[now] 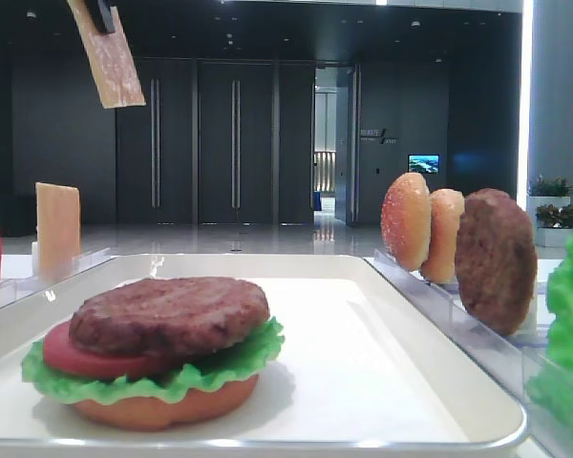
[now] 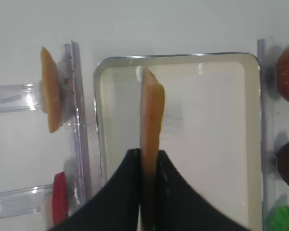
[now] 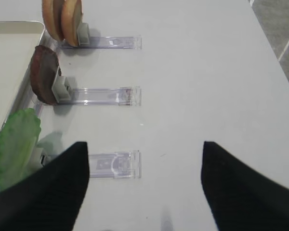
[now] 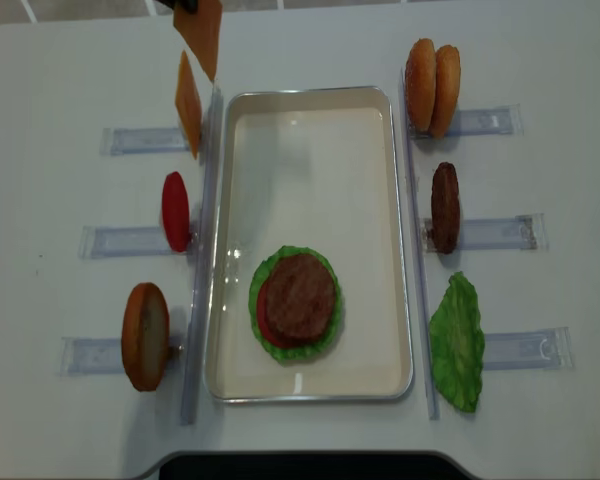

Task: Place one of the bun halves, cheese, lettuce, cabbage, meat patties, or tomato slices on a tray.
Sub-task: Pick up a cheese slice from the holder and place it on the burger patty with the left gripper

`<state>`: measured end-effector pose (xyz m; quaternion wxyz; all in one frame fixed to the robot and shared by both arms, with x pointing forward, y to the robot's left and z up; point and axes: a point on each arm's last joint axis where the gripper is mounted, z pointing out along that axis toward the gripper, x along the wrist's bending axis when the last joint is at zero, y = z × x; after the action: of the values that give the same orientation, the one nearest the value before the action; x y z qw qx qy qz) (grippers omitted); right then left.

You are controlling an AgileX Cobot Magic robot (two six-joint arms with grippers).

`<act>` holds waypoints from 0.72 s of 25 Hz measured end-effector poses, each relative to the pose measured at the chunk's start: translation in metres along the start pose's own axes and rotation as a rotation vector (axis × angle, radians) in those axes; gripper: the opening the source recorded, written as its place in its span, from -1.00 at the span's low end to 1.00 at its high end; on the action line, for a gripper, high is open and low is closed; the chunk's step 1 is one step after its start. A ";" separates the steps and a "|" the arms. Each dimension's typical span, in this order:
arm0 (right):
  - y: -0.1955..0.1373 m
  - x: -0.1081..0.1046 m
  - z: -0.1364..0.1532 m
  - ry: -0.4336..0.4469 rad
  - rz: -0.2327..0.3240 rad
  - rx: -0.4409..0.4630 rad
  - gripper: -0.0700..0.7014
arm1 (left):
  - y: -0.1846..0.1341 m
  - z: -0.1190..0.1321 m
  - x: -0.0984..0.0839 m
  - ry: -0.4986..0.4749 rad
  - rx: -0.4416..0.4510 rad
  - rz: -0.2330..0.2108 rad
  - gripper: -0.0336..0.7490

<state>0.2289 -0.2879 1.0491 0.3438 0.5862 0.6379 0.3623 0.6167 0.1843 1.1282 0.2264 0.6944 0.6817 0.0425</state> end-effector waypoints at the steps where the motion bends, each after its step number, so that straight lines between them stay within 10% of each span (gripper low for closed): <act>1: 0.000 0.000 0.000 0.000 0.000 0.000 0.41 | -0.003 -0.004 -0.002 -0.025 0.002 0.005 -0.82; 18: 0.000 0.000 0.000 0.000 0.000 0.000 0.41 | -0.063 0.018 -0.015 -0.352 0.233 0.059 -0.82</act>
<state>0.2289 -0.2879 1.0491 0.3438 0.5862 0.6379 0.3623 0.5634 0.1634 1.0927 0.2589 0.7323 0.6113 -0.1517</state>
